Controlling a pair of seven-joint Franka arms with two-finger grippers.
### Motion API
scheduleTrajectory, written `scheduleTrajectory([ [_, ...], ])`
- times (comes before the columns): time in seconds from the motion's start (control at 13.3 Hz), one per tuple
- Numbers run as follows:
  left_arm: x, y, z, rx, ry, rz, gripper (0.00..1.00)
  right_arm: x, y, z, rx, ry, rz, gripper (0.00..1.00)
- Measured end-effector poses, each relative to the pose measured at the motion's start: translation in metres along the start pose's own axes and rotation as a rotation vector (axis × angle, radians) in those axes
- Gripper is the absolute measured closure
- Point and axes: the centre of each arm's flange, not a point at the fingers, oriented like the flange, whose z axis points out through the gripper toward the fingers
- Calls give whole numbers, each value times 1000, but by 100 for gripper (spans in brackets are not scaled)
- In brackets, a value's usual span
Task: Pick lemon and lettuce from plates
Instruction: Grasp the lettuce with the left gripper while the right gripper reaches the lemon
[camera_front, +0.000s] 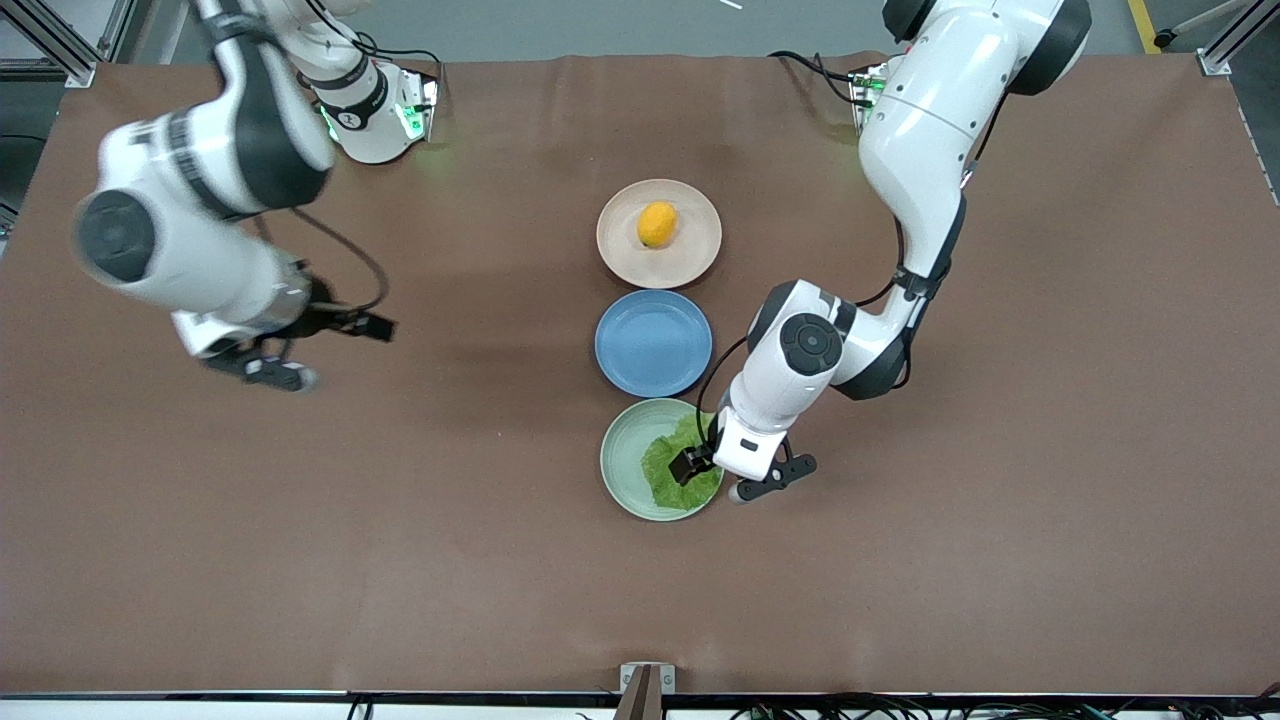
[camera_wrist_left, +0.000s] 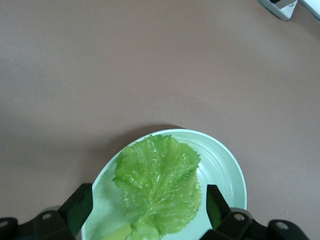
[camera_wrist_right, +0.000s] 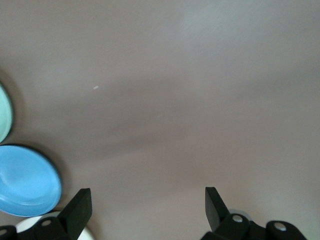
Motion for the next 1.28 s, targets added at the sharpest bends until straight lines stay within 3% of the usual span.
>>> scheduleTrajectory([
  [0.23, -8, 2, 10, 1, -7, 2, 8, -84, -89, 28, 18, 54, 76, 0],
  [0.38, -16, 6, 11, 0, -11, 9, 9, -140, -135, 57, 61, 93, 107, 0],
  [0.68, -18, 7, 13, 1, -13, 10, 10, -239, -195, 143, 88, 115, 156, 0],
  [0.98, -20, 3, 21, 12, -20, 9, 15, -283, -217, 203, 52, 158, 187, 0],
  [1.28, -21, -1, 28, 21, -26, 7, 23, -311, -221, 250, 87, 173, 213, 0],
])
